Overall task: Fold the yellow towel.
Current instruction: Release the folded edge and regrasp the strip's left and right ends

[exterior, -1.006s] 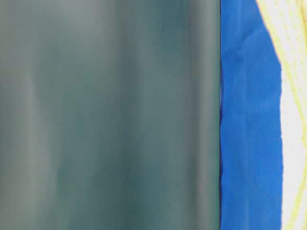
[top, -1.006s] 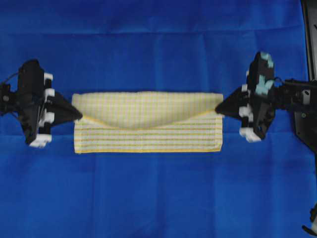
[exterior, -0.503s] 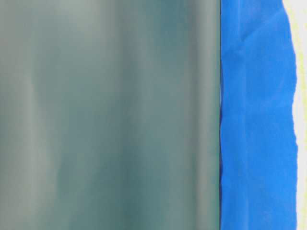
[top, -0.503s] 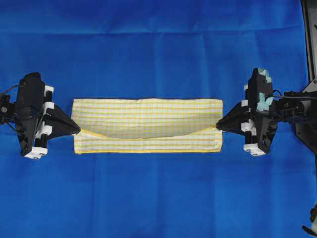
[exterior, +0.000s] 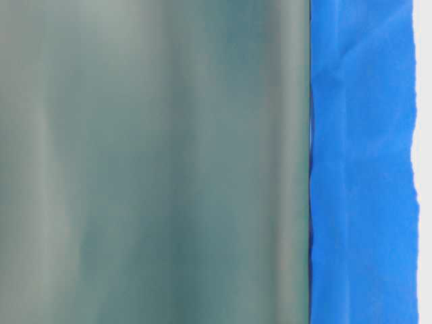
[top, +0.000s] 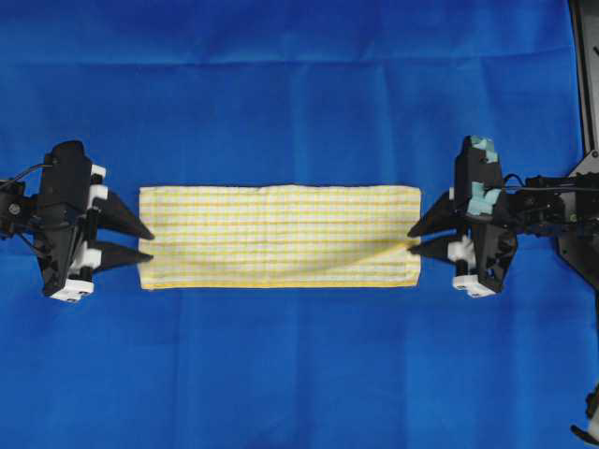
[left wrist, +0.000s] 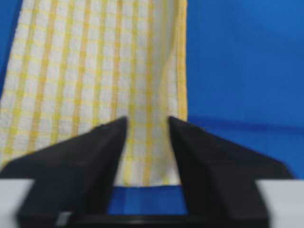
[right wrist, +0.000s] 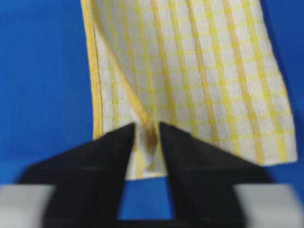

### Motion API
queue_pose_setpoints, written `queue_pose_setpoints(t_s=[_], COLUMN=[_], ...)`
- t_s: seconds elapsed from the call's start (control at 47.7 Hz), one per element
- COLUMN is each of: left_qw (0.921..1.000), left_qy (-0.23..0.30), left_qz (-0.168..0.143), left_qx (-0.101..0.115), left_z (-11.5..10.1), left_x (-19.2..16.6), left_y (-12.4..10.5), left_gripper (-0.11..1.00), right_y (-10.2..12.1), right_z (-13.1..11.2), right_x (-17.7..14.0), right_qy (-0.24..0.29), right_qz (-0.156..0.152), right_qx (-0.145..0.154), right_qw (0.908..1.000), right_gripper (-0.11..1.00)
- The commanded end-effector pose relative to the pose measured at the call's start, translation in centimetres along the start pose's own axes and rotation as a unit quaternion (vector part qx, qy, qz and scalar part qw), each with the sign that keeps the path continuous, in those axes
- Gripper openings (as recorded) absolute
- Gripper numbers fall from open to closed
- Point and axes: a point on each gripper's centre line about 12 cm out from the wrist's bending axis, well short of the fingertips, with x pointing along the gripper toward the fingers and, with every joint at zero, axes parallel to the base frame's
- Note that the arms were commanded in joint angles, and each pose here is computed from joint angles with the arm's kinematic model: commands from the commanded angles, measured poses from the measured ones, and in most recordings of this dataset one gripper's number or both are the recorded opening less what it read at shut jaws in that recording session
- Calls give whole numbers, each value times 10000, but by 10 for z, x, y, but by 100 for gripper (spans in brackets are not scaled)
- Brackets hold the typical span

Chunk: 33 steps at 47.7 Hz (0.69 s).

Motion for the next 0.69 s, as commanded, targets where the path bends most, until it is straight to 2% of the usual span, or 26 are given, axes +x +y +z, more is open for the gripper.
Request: queue_pose_setpoints(t_s=[0.0,0.084,0.147,0.314,0.503,0.671], left_qw=[9999,9999,9998,9995,9972,9953], left_qy=[-122,-129,-151,-317,-402,-292], left_qz=[-49,-51,-57,82,590,925], left_qx=[15,45,68,-14,-225,-45], left_z=[9,8,10,19,26,29], left_x=[1,1,0,-2,-4,-5], left_y=[-3,-3,-4,5,36,55], left_gripper=[41,64,70,64,63,63], right_y=[6,6,6,0,-31,-52], right_z=[8,9,10,20,32,37], right_x=[0,-1,-2,-5,-7,-9], right_qy=[-109,-156,-179,-358,-481,-425], right_qz=[71,94,100,20,-439,-755], right_qx=[-6,-40,-65,-17,303,413], right_qw=[9999,9998,9998,9994,9974,9954], right_gripper=[48,73,84,79,80,80])
